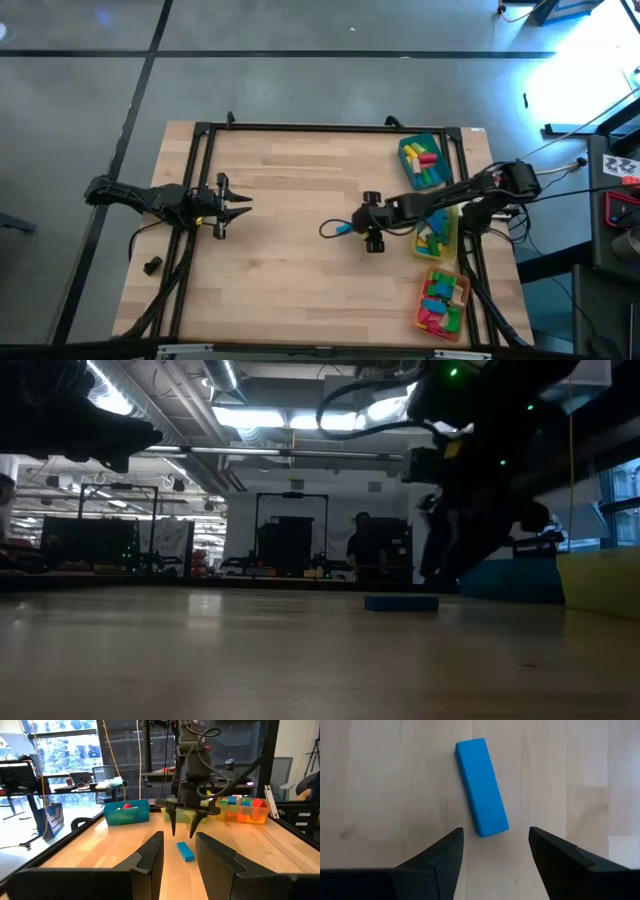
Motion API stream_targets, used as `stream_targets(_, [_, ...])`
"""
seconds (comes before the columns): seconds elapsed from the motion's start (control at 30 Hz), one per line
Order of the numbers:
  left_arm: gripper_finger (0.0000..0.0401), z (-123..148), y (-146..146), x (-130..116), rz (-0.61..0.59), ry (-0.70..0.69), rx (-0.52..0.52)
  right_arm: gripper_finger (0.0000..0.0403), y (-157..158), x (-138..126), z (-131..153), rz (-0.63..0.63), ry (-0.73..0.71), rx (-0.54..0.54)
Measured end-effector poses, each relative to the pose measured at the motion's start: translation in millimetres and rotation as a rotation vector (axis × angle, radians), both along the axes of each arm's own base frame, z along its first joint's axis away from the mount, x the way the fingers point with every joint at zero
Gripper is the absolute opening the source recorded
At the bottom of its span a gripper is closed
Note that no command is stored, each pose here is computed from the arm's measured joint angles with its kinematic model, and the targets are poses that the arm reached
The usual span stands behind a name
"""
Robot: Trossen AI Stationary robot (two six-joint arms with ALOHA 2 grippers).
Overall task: Sort blocks by size
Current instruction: Put the blue rectangular block into the yellow bin
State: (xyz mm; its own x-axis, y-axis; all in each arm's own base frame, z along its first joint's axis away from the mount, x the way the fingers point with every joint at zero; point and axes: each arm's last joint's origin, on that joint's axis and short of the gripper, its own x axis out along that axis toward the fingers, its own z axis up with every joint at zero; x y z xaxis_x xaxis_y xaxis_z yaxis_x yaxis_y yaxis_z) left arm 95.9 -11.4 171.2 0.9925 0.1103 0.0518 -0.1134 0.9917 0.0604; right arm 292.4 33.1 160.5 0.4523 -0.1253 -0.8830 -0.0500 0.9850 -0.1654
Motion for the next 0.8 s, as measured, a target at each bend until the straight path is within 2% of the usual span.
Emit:
stream_targets(0.2, [0.0100, 0.0, 0.0, 0.0, 0.000, 0.000, 0.000, 0.0225, -12.1, 6.5, -1.4, -0.003, -0.031, 0.061])
stream_targets(0.47, [0.0100, 0.0, 0.0, 0.0, 0.000, 0.000, 0.000, 0.0225, -14.8, 8.5, -5.5, 0.016, -0.023, 0.055])
stream_targets(0.8, [0.0100, -0.1, 0.0, 0.1, 0.000, 0.001, 0.000, 0.0225, -13.4, 17.7, -28.0, 0.038, 0.006, 0.064])
